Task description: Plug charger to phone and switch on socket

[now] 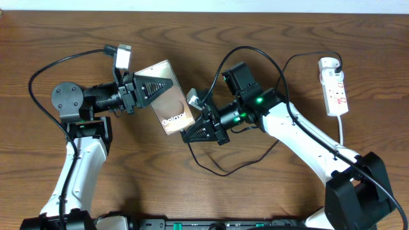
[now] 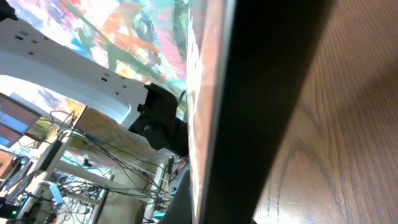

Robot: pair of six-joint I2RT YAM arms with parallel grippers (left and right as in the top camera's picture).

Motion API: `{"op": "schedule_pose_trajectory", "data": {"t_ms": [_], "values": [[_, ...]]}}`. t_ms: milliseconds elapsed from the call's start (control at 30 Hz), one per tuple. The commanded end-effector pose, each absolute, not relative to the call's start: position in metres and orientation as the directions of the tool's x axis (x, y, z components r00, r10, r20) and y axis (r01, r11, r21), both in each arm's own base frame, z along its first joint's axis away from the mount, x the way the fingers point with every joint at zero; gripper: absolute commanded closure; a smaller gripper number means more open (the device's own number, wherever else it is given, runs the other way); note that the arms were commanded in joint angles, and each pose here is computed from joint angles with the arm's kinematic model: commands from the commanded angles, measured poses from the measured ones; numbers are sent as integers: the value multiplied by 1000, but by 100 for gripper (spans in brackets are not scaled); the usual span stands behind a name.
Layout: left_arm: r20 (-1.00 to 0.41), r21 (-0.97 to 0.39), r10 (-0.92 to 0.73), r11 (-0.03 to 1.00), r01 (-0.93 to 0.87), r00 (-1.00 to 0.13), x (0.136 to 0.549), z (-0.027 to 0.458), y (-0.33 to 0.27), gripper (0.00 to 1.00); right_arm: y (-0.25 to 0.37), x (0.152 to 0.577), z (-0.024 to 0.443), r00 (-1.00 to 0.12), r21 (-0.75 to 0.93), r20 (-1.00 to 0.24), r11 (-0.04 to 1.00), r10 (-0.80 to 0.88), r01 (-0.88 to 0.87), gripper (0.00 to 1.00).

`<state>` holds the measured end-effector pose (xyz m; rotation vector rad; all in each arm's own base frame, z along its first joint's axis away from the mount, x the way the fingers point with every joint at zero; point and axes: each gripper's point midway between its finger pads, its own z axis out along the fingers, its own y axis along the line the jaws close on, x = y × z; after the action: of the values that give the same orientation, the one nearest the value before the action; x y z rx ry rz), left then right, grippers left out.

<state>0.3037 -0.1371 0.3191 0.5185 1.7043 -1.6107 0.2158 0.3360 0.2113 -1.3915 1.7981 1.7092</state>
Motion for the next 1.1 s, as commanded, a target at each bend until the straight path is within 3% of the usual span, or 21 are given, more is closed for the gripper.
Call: {"op": "schedule_pose_trajectory", "data": {"t_ms": [0, 1067], "values": [[-767, -642, -107, 95, 761, -633, 286, 325, -146, 93, 336, 213, 238, -453, 559, -815, -287, -361, -778, 99], [-813, -582, -61, 51, 812, -579, 275, 319, -165, 93, 338, 216, 241, -453, 556, -818, -285, -354, -781, 99]]}}
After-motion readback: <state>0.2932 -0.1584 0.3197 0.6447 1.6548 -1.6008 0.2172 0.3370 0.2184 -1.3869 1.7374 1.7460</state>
